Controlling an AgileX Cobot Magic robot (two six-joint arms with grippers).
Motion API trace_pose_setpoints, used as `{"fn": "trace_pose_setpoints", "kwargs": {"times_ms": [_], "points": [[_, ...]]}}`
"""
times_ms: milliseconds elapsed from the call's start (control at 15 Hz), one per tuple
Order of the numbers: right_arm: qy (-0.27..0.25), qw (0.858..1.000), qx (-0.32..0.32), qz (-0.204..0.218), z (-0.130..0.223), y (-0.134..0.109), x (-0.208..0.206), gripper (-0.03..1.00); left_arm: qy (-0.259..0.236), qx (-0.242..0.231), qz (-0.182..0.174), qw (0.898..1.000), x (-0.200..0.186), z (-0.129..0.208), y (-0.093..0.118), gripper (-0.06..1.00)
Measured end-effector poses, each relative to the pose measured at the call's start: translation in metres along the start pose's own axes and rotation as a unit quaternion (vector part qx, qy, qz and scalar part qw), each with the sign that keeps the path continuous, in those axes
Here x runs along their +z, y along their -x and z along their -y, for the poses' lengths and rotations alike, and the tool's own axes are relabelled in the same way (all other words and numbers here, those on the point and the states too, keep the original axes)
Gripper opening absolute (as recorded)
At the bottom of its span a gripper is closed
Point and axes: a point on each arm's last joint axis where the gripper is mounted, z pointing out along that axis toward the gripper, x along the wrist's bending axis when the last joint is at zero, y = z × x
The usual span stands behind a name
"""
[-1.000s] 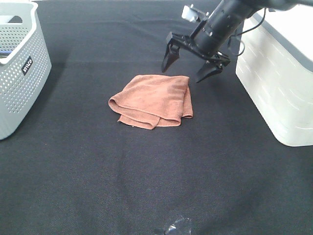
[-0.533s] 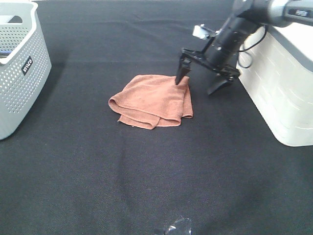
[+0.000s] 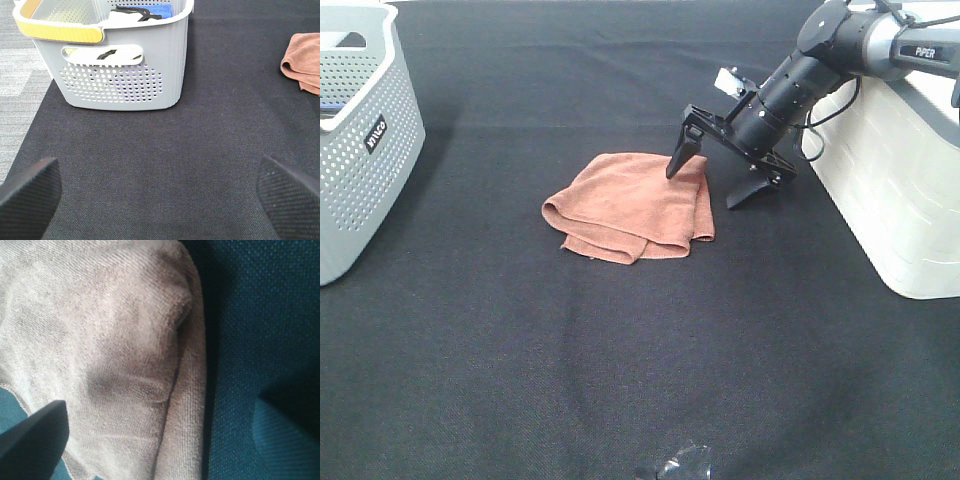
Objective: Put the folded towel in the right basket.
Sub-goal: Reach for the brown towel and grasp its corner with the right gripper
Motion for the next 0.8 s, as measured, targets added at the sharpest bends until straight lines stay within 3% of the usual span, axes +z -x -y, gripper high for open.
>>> {"fn": "trace_pose_setpoints", "kwargs": {"times_ms": [267,600,667,800], "points": [[-0.004,1.000,-0.008,0.003,0.002,-0.005,0.006,0.97,0.000,0.000,0.000,1.000,0.000,0.000,0.000,0.99],[0.020,0.998,-0.067,-0.005,0.020,-0.069,0.050,0.92,0.000,0.000,0.000,1.000,0.000,0.000,0.000,0.99],[0.027,0.997,-0.074,-0.006,0.022,-0.076,0.054,0.85,0.000,0.000,0.000,1.000,0.000,0.000,0.000,0.99],[0.034,0.996,-0.077,-0.002,0.023,-0.076,0.063,0.46,0.000,0.000,0.000,1.000,0.000,0.000,0.000,0.99]]}}
